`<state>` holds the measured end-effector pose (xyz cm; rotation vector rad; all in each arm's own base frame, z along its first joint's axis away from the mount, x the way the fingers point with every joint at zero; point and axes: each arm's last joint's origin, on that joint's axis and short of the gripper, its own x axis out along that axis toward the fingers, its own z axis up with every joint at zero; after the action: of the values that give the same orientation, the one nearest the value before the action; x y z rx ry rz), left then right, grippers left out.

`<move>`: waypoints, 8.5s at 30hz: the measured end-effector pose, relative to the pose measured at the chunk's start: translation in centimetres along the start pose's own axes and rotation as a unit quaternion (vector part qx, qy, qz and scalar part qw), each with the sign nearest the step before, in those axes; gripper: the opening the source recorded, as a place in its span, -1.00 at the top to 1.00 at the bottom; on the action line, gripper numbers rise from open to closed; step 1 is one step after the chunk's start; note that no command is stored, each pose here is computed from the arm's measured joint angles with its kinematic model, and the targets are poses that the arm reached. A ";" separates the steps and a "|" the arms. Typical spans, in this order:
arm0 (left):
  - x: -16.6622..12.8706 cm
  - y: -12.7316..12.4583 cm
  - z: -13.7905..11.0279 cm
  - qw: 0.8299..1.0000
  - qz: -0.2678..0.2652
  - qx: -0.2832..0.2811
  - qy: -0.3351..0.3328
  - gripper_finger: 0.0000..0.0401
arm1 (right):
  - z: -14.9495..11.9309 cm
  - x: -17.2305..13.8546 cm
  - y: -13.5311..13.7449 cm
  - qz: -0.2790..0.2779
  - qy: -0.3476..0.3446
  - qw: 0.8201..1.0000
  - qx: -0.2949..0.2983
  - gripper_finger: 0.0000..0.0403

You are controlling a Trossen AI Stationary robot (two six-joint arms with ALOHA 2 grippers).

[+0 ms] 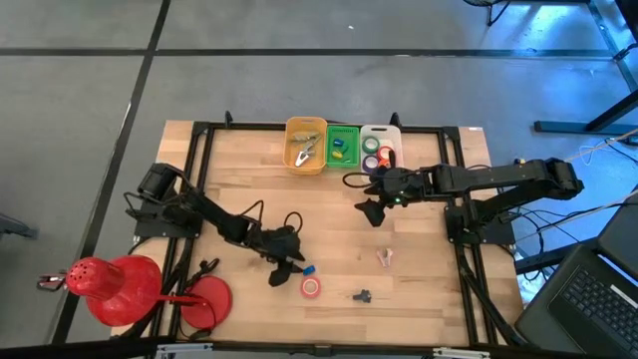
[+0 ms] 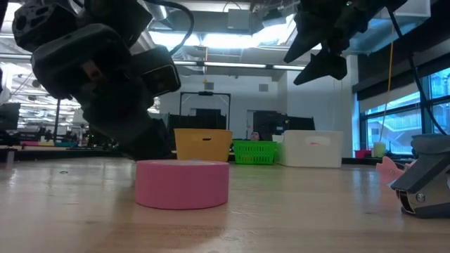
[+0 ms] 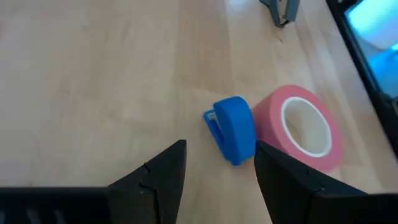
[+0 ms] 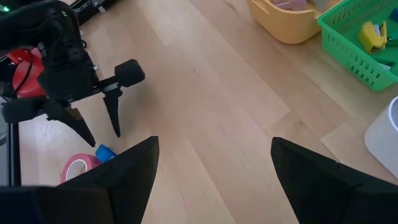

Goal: Pick and place Stapler, Stapler remover, tape
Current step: Put the blue stapler into the green bin, then put the pink tape into the white bin

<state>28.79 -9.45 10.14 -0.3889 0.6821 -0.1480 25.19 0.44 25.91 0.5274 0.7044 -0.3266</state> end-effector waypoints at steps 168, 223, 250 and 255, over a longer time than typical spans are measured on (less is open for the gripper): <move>-7.6 27.7 25.6 0.991 0.121 -0.059 -0.024 -0.51 | -0.2 -9.4 -5.8 -0.228 -0.138 0.960 0.089 -0.55; 3.9 -3.4 3.7 0.974 -0.002 -0.214 0.066 -0.53 | -4.4 -7.2 1.0 -0.084 -0.030 0.996 -0.029 -0.55; 3.5 -3.6 2.5 0.986 0.024 -0.076 0.149 -0.01 | -4.5 -7.2 0.9 -0.083 -0.018 0.994 -0.070 -0.55; 3.5 -4.1 2.1 0.987 0.030 -0.058 0.147 0.20 | -4.5 -7.2 0.9 -0.083 -0.018 0.994 -0.070 -0.55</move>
<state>32.76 -13.44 11.23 -0.4626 0.9957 -0.1096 18.08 4.50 28.27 0.3296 0.7323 -0.4365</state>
